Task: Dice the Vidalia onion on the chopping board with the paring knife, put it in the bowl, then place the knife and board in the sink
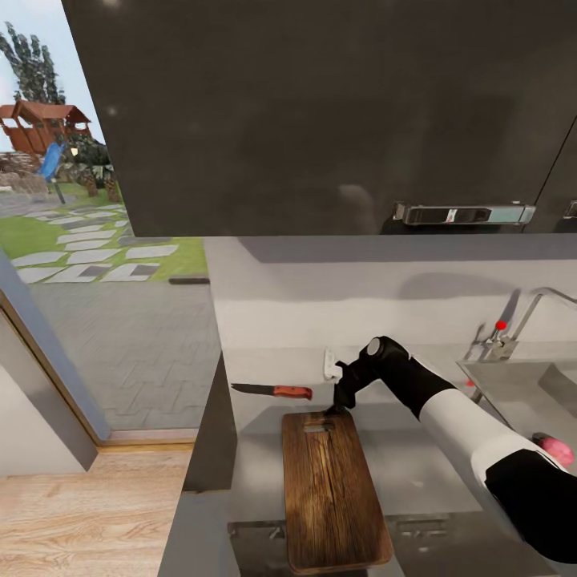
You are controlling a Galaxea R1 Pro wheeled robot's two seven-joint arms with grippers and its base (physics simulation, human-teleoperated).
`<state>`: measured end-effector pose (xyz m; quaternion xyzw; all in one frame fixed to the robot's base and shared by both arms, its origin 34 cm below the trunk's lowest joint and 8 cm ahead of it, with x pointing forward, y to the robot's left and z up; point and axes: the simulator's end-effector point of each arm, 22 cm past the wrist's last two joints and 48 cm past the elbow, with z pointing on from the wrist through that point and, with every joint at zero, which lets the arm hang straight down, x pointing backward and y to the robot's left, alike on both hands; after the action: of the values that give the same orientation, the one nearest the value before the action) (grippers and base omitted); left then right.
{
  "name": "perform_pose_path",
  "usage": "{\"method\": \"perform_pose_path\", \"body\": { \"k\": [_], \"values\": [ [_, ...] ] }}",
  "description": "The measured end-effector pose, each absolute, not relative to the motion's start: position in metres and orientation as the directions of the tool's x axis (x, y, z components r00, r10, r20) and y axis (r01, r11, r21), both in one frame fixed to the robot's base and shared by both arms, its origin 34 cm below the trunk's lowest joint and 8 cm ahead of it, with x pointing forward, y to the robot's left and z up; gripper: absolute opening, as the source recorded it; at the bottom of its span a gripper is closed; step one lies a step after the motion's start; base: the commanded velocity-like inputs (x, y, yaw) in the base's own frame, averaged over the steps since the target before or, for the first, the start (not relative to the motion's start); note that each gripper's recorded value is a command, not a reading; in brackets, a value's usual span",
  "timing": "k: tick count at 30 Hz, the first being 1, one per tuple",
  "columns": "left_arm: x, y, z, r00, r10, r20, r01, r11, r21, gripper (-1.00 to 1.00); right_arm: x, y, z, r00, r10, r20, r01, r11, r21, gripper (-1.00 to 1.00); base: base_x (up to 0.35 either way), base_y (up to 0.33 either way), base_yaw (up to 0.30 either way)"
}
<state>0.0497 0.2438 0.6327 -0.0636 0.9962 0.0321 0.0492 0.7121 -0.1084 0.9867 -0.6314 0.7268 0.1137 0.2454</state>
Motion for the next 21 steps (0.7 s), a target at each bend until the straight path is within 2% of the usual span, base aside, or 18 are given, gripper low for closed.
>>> {"method": "perform_pose_path", "body": {
  "k": [21],
  "values": [
    [0.05,0.244,0.633,-0.987,-0.124,-0.102,-0.13,0.99,0.058,1.0,0.726,-0.099,0.989,-0.062,-0.856,-0.513,-0.958,0.194,-0.209,1.0,0.0,0.0,0.0]
  ]
}}
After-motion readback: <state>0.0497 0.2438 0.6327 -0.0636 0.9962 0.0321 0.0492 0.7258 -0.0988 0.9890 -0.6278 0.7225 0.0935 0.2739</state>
